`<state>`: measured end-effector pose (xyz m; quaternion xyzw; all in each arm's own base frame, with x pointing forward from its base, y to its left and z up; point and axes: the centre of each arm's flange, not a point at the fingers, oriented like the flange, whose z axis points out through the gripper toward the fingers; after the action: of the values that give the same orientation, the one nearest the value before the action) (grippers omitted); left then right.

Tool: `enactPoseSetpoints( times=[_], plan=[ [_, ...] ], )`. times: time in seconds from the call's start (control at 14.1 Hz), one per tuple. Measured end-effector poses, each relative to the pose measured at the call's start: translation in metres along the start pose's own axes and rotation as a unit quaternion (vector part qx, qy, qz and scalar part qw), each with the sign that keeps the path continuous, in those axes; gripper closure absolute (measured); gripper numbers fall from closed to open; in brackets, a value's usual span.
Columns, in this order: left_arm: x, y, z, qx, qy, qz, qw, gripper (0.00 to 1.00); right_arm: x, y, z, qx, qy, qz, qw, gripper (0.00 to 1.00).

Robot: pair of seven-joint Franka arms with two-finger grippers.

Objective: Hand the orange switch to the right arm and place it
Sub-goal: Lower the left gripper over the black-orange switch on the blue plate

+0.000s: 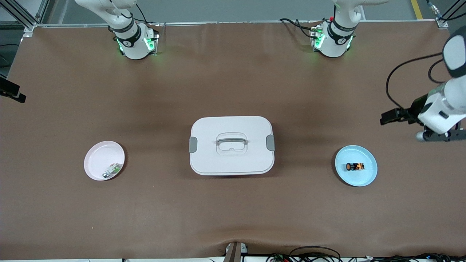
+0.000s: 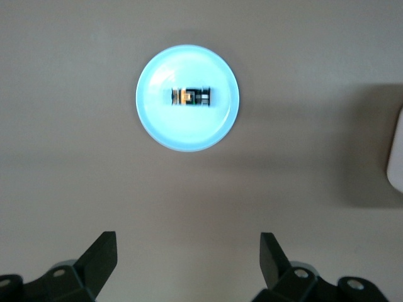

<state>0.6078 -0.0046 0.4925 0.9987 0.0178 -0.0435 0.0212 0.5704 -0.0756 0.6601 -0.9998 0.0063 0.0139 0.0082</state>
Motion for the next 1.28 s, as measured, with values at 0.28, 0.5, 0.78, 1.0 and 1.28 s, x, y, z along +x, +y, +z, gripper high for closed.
enactPoseSetpoints(
  times=[0.28,0.5,0.78,1.0,1.28],
  plan=[
    [0.036,-0.002,0.05,0.0,0.016,-0.002,1.0,0.0,0.0,0.0,0.0,0.0,0.0,0.0,1.0,0.0],
    [0.053,-0.003,0.084,0.0,0.019,-0.002,1.0,0.0,0.0,0.002,0.0,0.0,0.0,0.002,1.0,0.0],
    [0.068,0.001,0.124,0.001,0.018,0.008,1.0,0.0,0.0,0.002,0.0,0.0,0.0,0.002,1.0,0.0],
    [0.075,-0.005,0.149,0.002,0.015,0.034,0.999,0.0,0.0,0.002,0.0,0.0,-0.001,0.002,1.0,0.0],
    [0.084,-0.018,0.177,0.003,0.019,0.047,0.999,0.0,0.0,0.002,0.0,0.0,-0.001,0.002,1.0,0.0]
  ],
)
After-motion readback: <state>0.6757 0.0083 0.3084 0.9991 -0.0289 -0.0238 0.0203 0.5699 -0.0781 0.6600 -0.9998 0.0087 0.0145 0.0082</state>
